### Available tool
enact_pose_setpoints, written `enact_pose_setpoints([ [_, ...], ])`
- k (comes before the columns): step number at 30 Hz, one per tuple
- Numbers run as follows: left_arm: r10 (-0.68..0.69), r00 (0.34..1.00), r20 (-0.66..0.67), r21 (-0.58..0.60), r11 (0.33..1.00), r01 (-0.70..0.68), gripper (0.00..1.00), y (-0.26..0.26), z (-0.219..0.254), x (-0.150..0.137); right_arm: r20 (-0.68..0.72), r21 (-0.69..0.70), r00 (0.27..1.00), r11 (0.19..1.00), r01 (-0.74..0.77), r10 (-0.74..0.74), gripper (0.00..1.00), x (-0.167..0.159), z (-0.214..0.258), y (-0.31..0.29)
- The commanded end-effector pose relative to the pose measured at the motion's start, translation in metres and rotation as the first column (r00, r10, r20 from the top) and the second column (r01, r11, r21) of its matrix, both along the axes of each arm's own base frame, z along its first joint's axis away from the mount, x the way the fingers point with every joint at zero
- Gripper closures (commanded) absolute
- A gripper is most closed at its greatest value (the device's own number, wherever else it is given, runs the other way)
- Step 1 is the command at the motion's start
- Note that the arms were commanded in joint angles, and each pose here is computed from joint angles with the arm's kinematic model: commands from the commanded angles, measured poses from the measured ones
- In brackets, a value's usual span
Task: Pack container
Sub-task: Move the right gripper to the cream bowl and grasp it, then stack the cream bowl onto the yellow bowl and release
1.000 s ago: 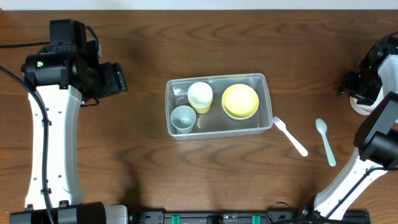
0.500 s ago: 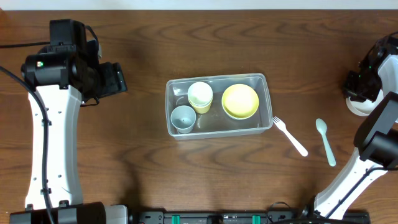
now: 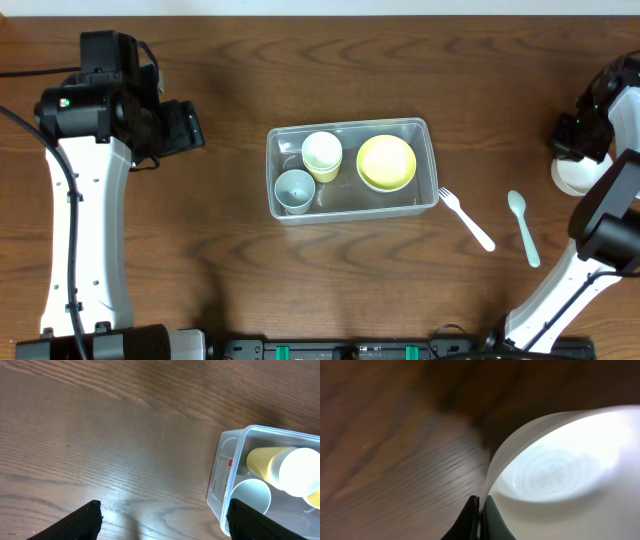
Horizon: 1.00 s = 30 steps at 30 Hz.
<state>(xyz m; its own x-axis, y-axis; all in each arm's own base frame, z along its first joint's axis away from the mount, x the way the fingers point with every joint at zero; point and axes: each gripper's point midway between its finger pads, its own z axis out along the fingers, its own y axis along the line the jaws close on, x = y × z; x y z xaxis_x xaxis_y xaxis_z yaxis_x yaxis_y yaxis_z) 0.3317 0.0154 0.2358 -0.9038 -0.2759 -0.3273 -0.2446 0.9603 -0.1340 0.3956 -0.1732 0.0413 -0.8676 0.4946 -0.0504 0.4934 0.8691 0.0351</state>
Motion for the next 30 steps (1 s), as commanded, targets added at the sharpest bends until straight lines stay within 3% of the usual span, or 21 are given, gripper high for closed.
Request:
enact_pose_setpoints([
  [1,0.011,1.0,-0.015,-0.003,1.0,-0.011,0.2,0.001,-0.004,-0.002,0.218,0.042,0.968,0.99,-0.134,0.121,0.99,0.035,0.073,0.044],
  [4,0.011,1.0,-0.014,-0.003,1.0,-0.011,0.2,0.001,-0.004,-0.002,0.355,0.0,0.9,0.962,-0.272,0.255,0.99,0.045,0.134,0.088],
  [7,0.011,1.0,-0.015,-0.003,1.0,-0.011,0.2,0.001,-0.004,-0.002,0.446,-0.113,0.781,0.893,-0.435,0.437,0.99,0.042,0.189,0.146],
  [12,0.011,1.0,-0.015,-0.003,1.0,-0.011,0.2,0.001,-0.004,-0.002,0.44,-0.242,0.613,0.744,-0.623,0.656,0.99,0.016,0.226,0.239],
  [20,0.011,1.0,-0.015,-0.003,1.0,-0.011,0.19,0.001,-0.004,-0.002,0.259,-0.228,0.463,0.52,-0.823,0.848,0.99,-0.027,0.183,0.343],
  [30,0.011,1.0,-0.015,-0.003,1.0,-0.011,0.2,0.001,-0.004,-0.002,0.072,-0.062,0.464,0.468,-0.881,0.883,0.99,-0.05,0.098,0.375],
])
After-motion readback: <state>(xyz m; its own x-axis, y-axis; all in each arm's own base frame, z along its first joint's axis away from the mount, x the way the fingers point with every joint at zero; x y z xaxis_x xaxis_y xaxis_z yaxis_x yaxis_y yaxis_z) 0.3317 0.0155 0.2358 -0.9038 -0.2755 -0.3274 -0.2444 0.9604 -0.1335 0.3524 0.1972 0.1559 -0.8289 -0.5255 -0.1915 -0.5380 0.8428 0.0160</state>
